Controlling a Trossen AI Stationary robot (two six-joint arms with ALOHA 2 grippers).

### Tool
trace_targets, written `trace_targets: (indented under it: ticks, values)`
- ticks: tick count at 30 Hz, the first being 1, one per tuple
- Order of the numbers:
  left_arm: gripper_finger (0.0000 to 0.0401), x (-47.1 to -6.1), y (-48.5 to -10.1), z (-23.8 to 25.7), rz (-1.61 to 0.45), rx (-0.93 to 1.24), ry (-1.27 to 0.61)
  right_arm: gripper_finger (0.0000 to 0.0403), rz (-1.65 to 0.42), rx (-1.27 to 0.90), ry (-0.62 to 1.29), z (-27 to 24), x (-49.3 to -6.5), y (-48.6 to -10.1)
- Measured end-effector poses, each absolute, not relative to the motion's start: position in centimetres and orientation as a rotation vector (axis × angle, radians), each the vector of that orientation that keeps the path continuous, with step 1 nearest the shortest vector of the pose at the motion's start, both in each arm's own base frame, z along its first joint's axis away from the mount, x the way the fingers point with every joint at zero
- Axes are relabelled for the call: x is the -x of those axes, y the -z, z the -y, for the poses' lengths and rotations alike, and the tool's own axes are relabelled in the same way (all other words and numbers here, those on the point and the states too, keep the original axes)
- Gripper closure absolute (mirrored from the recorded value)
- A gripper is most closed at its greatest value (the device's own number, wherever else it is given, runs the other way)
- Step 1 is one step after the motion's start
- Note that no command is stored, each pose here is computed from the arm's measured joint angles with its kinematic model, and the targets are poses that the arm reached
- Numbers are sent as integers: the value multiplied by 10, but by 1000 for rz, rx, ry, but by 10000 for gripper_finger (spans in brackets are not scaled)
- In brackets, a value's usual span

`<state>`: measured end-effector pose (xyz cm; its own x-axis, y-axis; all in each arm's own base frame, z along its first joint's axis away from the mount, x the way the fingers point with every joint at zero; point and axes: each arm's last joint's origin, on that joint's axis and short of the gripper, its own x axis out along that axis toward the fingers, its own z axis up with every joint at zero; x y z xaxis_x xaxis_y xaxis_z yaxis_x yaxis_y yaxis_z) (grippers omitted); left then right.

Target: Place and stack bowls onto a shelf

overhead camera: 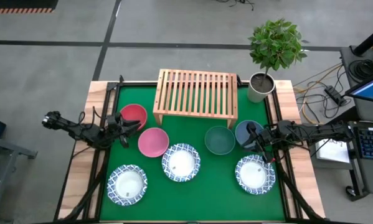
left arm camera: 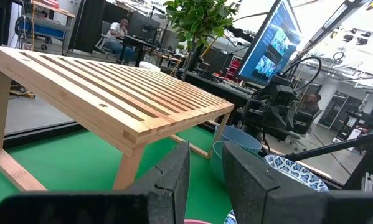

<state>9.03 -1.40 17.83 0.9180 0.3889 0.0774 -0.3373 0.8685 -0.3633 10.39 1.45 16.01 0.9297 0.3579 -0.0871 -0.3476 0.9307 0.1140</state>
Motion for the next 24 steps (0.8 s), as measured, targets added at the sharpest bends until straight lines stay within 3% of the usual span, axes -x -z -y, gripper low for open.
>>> trace_targets:
  ticks: [8,13,18,24]
  values:
    - [324,-90,-178,14,150,352,-381,335,-105,-145,-358,-14,-104,-161]
    - [324,-90,-178,14,150,352,-381,335,-149,-279,-142,-9,-106,-157]
    - [324,-90,-178,14,150,352,-381,335,-131,-286,-258,-12,-106,-160]
    - [324,-90,-178,14,150,352,-381,335,-82,-266,-267,-12,-106,-166]
